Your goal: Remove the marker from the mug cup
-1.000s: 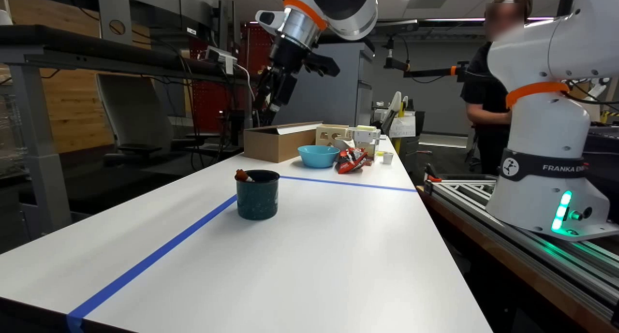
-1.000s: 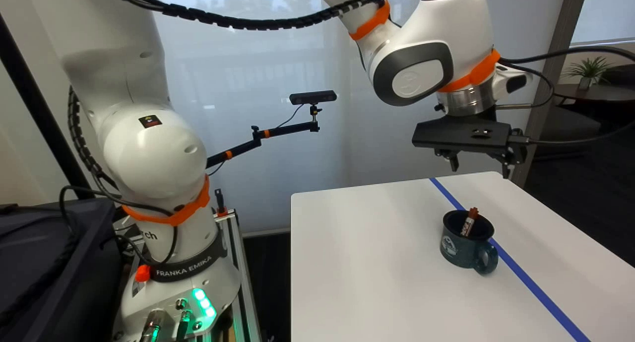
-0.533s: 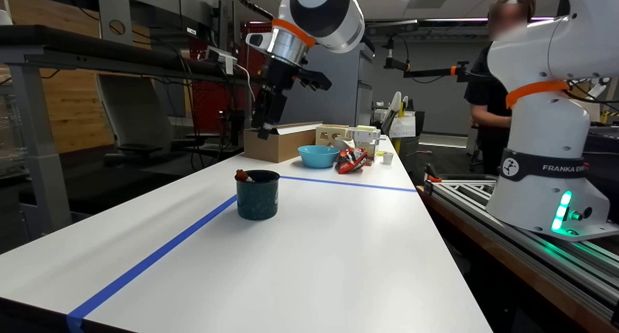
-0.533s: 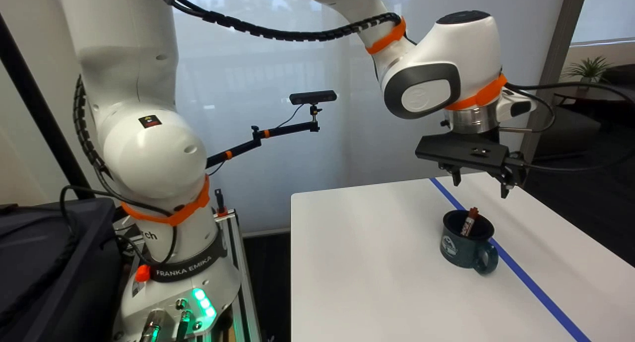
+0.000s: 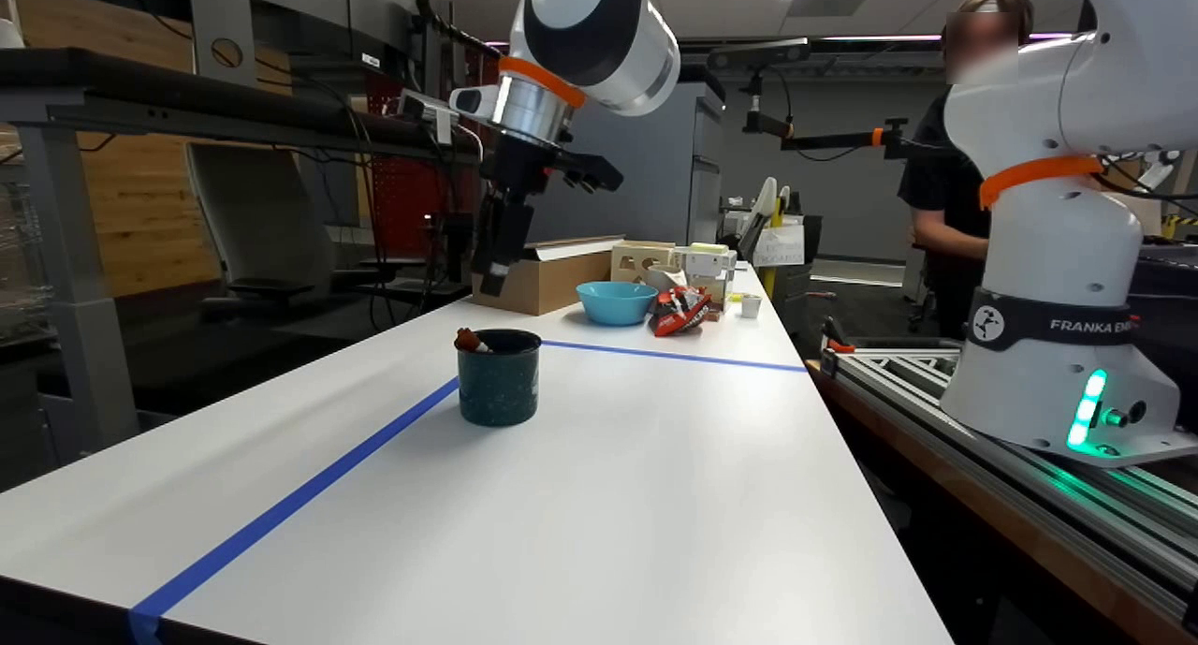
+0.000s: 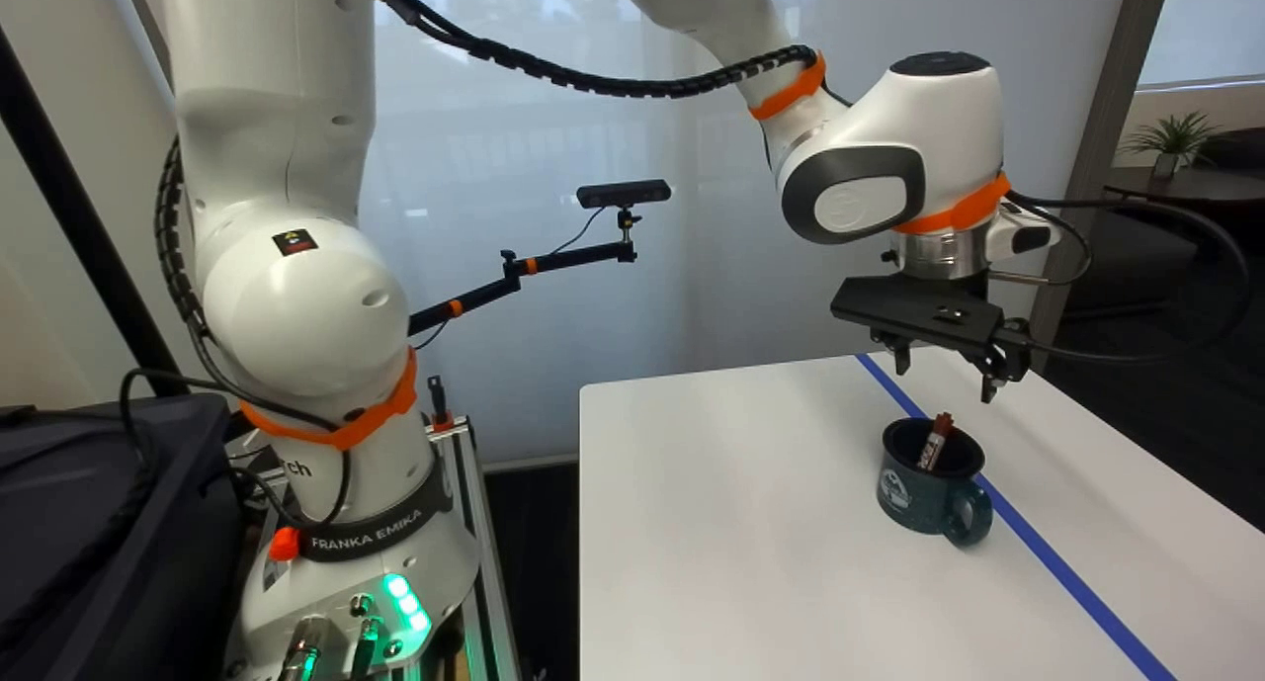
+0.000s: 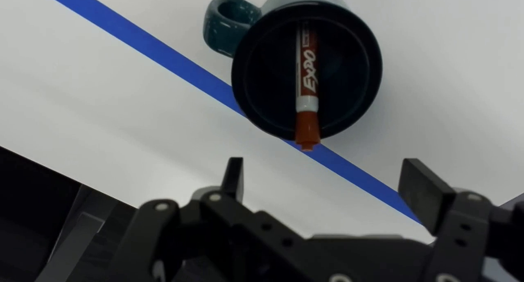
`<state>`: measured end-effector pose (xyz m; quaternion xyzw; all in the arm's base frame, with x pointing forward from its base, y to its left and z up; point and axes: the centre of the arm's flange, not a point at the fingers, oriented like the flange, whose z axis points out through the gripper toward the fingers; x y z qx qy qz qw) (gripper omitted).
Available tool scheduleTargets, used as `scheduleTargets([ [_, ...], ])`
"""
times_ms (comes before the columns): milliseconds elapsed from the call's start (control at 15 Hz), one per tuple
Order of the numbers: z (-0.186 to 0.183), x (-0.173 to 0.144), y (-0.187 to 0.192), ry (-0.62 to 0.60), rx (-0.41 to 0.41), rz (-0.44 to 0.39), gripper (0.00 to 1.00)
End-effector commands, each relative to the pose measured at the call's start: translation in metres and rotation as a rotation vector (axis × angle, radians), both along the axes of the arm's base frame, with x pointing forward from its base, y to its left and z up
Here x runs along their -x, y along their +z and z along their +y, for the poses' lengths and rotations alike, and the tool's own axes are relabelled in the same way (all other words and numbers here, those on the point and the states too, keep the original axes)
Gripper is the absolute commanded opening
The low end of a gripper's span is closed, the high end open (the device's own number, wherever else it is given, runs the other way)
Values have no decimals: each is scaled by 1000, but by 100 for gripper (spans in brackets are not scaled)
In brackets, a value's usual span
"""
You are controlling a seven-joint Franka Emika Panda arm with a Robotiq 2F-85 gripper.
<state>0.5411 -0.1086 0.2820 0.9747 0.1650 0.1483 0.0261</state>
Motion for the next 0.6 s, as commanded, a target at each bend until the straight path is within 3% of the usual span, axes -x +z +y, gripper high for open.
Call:
scheduleTargets([
  [0, -7, -19, -17, -11, -24, 28, 90],
  [67, -7, -20, -23, -13, -25, 36, 84],
  [333, -7, -21, -42, -8, -20, 75, 85],
  [400, -5, -22, -47, -5, -28, 85, 79],
  [533, -5, -24, -54, -1, -36, 96, 77],
])
